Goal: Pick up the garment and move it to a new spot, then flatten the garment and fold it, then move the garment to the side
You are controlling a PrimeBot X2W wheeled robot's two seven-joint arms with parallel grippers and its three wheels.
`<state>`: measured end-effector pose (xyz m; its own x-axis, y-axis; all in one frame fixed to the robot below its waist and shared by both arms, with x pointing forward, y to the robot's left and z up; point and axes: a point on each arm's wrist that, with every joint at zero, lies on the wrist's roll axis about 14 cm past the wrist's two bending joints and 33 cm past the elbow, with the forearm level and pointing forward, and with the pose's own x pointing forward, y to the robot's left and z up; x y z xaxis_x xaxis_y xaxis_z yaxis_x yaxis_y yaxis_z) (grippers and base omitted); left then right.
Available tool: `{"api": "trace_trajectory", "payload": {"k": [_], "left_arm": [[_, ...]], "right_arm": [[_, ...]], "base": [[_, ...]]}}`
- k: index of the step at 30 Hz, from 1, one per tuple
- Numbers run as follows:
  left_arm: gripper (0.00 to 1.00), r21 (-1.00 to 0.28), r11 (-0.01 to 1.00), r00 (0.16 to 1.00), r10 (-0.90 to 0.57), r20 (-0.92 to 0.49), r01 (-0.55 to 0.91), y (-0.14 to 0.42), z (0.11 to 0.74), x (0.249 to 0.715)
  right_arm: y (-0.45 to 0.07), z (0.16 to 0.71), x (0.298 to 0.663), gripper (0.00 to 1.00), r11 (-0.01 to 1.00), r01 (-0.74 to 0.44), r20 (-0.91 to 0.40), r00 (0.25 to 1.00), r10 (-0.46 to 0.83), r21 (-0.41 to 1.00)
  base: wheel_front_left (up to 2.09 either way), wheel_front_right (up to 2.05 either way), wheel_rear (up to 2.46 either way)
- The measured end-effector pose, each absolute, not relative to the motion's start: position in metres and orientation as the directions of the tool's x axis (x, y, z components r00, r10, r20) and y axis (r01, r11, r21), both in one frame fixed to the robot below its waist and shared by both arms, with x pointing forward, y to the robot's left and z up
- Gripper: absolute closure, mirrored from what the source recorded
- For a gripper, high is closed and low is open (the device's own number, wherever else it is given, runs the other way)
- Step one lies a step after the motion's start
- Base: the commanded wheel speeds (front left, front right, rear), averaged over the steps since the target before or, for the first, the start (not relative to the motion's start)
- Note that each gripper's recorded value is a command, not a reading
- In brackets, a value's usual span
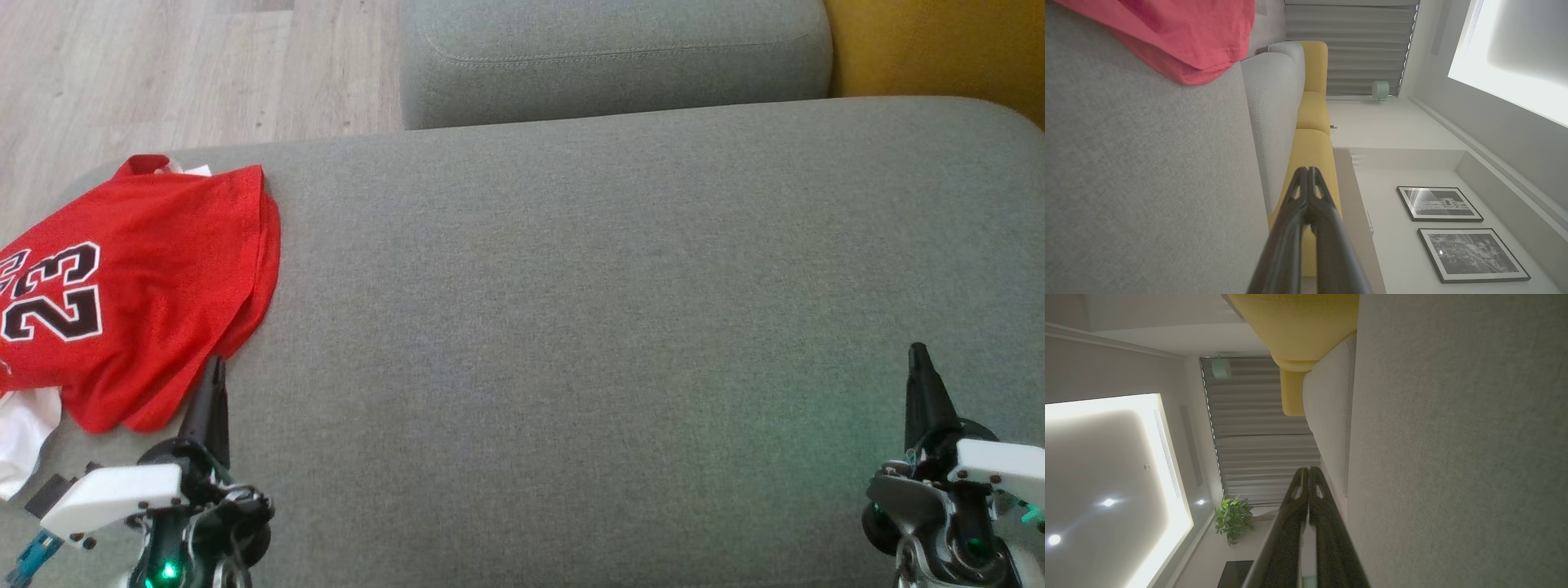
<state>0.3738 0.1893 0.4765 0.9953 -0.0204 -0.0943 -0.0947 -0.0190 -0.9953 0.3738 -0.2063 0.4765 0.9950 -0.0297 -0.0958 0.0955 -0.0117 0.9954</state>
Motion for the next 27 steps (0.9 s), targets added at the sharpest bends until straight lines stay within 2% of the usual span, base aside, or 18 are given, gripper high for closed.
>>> {"api": "trace_trajectory", "payload": {"k": [10, 11, 16, 27], "left_arm": [[1.00, -0.995, -0.019, 0.995, -0.020, -0.094, -0.095, 0.189, 0.476, 0.374], [0.00, -0.995, -0.020, 0.995, -0.020, -0.101, -0.101, 0.189, 0.475, 0.373], [0.00, -0.980, -0.032, 0.980, -0.020, -0.198, -0.199, 0.187, 0.443, 0.354], [0.00, -0.984, -0.006, 0.983, -0.022, -0.180, -0.181, 0.180, 0.450, 0.358]], "right_arm": [[-0.206, 0.476, 0.374, 1.00, -0.012, 0.096, -0.096, 0.995, -0.030, 0.995], [-0.206, 0.474, 0.373, 0.00, -0.013, 0.102, -0.102, 0.994, -0.030, 0.995], [-0.206, 0.446, 0.356, 0.00, -0.020, 0.188, -0.189, 0.981, -0.033, 0.982], [-0.204, 0.448, 0.356, 0.00, 0.017, 0.186, -0.185, 0.982, -0.041, 0.982]], "base": [[0.00, 0.00, 0.00], [0.00, 0.00, 0.00], [0.00, 0.00, 0.00], [0.00, 0.00, 0.00]]}}
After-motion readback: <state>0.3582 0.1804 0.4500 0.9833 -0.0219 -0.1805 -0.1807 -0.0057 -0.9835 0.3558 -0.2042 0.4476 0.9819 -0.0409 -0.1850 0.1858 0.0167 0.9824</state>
